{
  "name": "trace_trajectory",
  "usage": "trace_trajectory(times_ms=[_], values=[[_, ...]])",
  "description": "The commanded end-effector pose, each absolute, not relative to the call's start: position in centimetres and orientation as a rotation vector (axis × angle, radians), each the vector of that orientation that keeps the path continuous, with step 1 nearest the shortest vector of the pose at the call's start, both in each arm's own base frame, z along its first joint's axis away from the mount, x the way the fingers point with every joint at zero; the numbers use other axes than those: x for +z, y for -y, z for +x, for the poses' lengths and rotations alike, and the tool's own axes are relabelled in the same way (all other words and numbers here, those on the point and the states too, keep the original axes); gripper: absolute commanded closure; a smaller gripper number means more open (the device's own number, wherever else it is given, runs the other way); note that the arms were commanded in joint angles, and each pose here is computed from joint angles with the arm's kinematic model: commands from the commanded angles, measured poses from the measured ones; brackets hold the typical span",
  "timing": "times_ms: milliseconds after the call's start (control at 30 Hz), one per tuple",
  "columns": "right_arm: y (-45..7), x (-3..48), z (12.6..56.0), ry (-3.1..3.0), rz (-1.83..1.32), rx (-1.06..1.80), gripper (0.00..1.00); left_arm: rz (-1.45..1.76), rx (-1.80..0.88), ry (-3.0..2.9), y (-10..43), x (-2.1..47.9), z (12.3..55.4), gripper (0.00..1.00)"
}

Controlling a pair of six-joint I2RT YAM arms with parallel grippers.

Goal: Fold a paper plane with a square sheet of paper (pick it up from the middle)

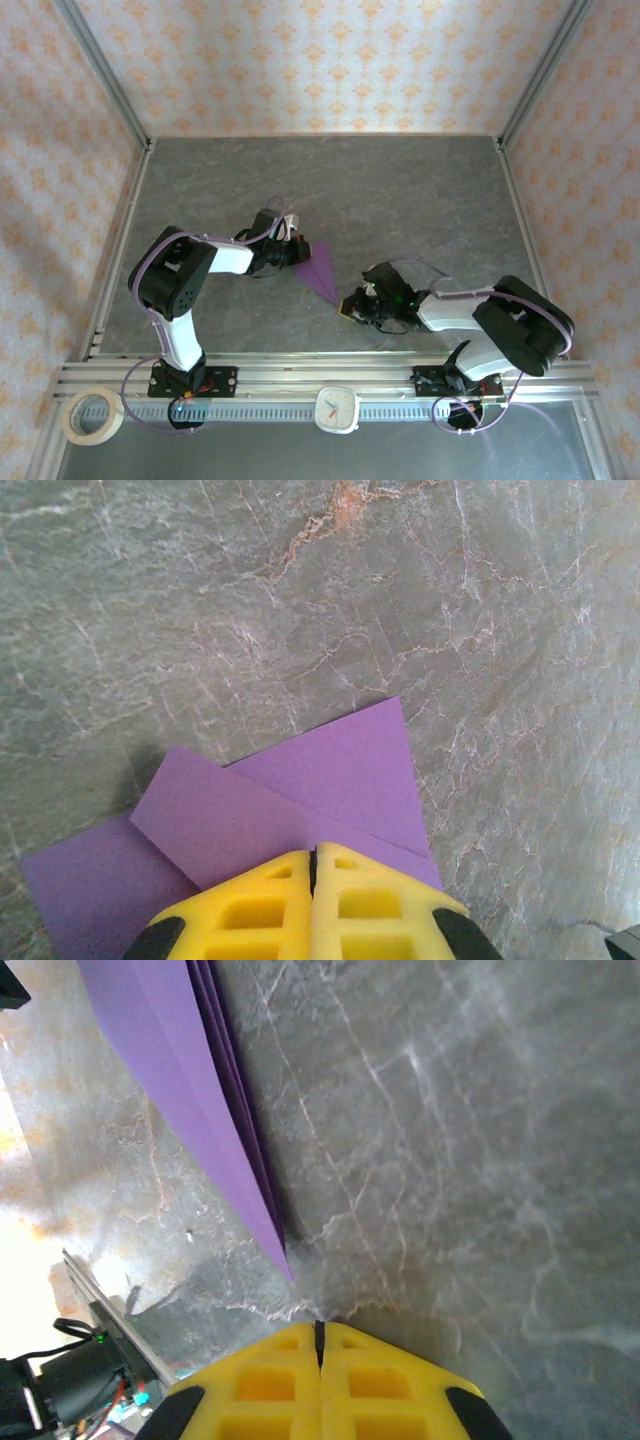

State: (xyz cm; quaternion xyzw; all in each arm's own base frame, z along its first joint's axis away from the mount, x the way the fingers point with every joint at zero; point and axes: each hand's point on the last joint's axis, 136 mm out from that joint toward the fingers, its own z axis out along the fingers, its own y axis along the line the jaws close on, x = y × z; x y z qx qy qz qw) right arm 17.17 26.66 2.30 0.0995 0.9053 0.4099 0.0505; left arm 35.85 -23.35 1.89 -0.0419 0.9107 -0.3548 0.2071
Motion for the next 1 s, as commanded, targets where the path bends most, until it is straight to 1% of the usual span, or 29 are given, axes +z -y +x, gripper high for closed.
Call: trace_trajectory(times_ms=[0, 67, 133, 200, 333, 433, 533, 733, 833, 967], values=[[-28.5, 6.8, 19.0, -2.63, 0.32, 1.361, 1.0, -0.222, -0.832, -2.706, 20.5, -3.3, 33.6, 1.0], [-29.1, 8.5, 21.1, -2.57, 0.318, 1.327, 1.0, -0.215, -0.841, -2.705, 20.7, -3.2, 33.6, 1.0], [-29.9, 8.6, 22.5, -2.582, 0.28, 1.284, 1.0, -0.212, -0.846, -2.703, 20.7, -3.1, 33.6, 1.0], [-30.5, 7.7, 24.0, -2.611, 0.284, 1.228, 1.0, -0.208, -0.848, -2.7, 20.7, -3.0, 33.6, 1.0], [-32.7, 6.9, 26.5, -2.602, 0.288, 1.236, 1.0, -0.199, -0.855, -2.705, 20.8, -3.0, 33.5, 1.0], [-32.5, 4.8, 27.3, -2.645, 0.318, 1.163, 1.0, -0.195, -0.853, -2.704, 20.8, -2.9, 33.6, 1.0], [-31.3, 2.1, 26.1, -2.724, 0.335, 1.084, 1.0, -0.193, -0.858, -2.702, 20.9, -2.7, 33.8, 1.0], [-27.6, -1.9, 21.4, -2.849, 0.367, 1.016, 1.0, -0.179, -0.856, -2.682, 21.3, -1.8, 34.8, 1.0], [-27.2, -2.5, 20.3, -2.865, 0.374, 1.04, 1.0, -0.159, -0.863, -2.649, 21.6, -0.3, 35.9, 1.0], [-27.4, -2.2, 20.7, -2.846, 0.374, 1.051, 1.0, -0.12, -0.903, -2.583, 22.5, 2.7, 37.2, 1.0]])
